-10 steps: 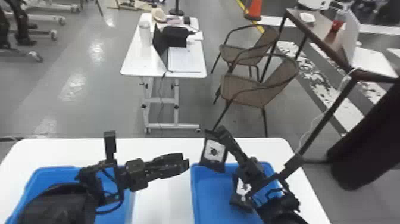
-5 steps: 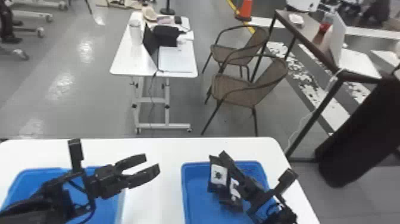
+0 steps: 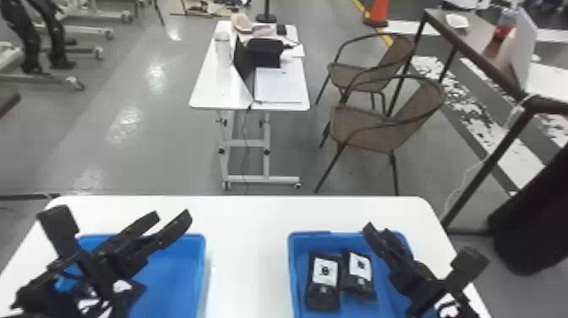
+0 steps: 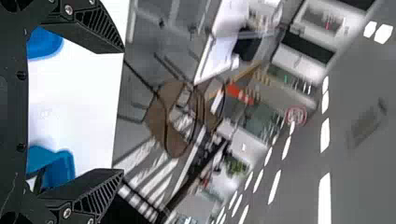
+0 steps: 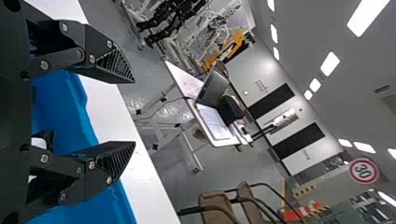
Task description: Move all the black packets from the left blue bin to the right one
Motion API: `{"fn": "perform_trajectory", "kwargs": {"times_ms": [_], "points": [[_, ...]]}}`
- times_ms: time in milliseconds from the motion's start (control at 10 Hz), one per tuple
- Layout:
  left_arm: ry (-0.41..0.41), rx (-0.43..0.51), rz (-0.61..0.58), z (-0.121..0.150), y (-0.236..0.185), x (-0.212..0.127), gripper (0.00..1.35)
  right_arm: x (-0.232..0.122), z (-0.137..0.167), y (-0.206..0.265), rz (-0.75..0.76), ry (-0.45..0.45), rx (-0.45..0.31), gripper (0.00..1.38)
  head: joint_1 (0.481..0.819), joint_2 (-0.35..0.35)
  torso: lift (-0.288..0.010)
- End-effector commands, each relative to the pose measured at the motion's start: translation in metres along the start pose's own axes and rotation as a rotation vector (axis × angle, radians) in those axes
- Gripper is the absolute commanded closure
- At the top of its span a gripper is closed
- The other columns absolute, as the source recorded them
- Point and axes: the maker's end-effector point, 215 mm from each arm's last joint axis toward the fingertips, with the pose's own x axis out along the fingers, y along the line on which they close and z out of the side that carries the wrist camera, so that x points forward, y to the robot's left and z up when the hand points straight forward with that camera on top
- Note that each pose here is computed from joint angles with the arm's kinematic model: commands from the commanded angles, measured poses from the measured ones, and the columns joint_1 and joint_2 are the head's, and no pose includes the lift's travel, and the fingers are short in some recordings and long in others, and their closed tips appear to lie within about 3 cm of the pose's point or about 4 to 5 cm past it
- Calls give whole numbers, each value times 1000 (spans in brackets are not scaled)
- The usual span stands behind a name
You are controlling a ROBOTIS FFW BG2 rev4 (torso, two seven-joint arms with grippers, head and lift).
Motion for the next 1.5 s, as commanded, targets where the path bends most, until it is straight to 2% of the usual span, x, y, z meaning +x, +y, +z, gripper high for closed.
{"fn": "perform_trajectory", "kwargs": {"times_ms": [0, 100, 200, 400, 500, 700, 800, 900, 1100, 1300, 1400], "points": [[-66, -12, 77, 20, -2, -28, 121, -19, 19, 10, 12, -59, 15, 251, 695, -79, 0], [-107, 66, 124, 38, 10, -41, 125, -28, 23, 14, 20, -74, 30, 288, 695, -68, 0], [-48, -9, 147, 25, 20, -51, 125, -30, 21, 23, 54, -76, 58, 292, 695, -56, 0], [118, 16, 324, -2, 66, -93, 128, -30, 16, 31, 92, -59, 70, 292, 695, -7, 0], [214, -6, 418, -28, 85, -113, 128, -30, 13, 33, 101, -49, 76, 292, 695, 11, 0], [378, -1, 619, -59, 106, -151, 128, -31, 8, 34, 109, -37, 85, 294, 695, 78, 0], [444, -14, 670, -71, 113, -162, 128, -32, 4, 33, 109, -31, 98, 294, 695, 103, 0], [505, 7, 722, -73, 121, -172, 128, -32, 3, 33, 111, -31, 102, 294, 695, 110, 0], [561, 76, 808, -64, 142, -181, 125, -30, -1, 34, 116, -23, 111, 294, 695, 138, 0], [635, 70, 853, -77, 157, -188, 134, -27, -4, 38, 129, -19, 121, 294, 695, 167, 0], [653, 81, 844, -82, 160, -181, 137, -27, -4, 38, 130, -20, 123, 294, 695, 174, 0]]}}
